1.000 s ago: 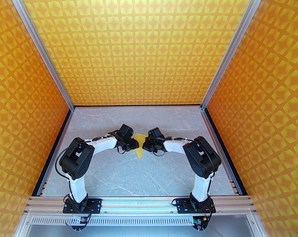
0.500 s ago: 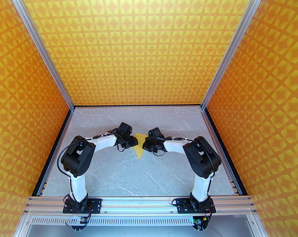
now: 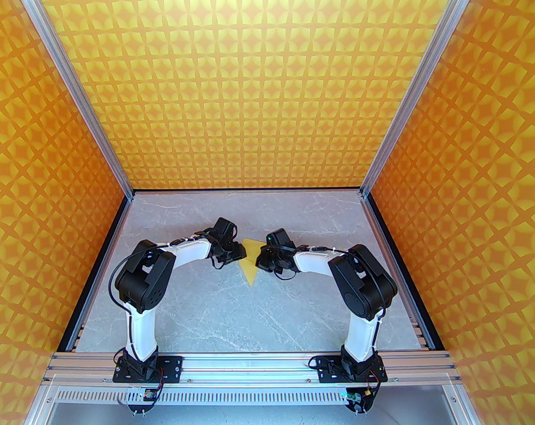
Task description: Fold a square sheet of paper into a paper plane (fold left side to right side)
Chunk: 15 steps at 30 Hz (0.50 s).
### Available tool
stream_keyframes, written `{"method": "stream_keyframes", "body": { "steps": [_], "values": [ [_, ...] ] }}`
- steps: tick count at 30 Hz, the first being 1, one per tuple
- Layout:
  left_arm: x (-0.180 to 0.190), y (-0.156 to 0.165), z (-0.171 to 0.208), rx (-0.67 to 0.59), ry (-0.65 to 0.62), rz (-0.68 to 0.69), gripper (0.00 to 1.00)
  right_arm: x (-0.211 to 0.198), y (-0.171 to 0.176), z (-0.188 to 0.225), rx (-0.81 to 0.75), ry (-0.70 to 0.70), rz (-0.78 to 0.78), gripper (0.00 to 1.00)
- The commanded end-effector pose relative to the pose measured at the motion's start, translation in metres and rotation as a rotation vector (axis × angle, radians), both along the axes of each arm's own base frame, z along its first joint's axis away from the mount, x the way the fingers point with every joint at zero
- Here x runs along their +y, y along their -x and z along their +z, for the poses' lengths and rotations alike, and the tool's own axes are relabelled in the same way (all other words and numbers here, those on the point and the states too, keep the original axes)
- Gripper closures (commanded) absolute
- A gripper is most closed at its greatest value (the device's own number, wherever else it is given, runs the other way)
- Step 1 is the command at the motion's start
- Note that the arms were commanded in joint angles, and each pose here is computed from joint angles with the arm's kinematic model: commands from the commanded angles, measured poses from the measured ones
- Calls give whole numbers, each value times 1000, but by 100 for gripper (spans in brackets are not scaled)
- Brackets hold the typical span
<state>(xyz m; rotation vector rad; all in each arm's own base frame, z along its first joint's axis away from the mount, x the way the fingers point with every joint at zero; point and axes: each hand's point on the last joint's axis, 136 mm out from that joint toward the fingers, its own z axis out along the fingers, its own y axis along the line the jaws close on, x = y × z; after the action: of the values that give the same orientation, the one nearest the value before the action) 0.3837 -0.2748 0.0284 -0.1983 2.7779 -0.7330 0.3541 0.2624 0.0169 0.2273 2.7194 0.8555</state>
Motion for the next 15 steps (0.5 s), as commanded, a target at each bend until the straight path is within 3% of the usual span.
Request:
{"method": "stream_keyframes", "body": {
  "steps": [1, 15],
  "values": [
    [-5, -6, 11, -38, 36, -18, 63, -23, 17, -37, 86, 122, -21, 100],
    [-27, 1, 45, -124, 172, -73, 65, -24, 17, -40, 94, 132, -22, 100]
  ]
}}
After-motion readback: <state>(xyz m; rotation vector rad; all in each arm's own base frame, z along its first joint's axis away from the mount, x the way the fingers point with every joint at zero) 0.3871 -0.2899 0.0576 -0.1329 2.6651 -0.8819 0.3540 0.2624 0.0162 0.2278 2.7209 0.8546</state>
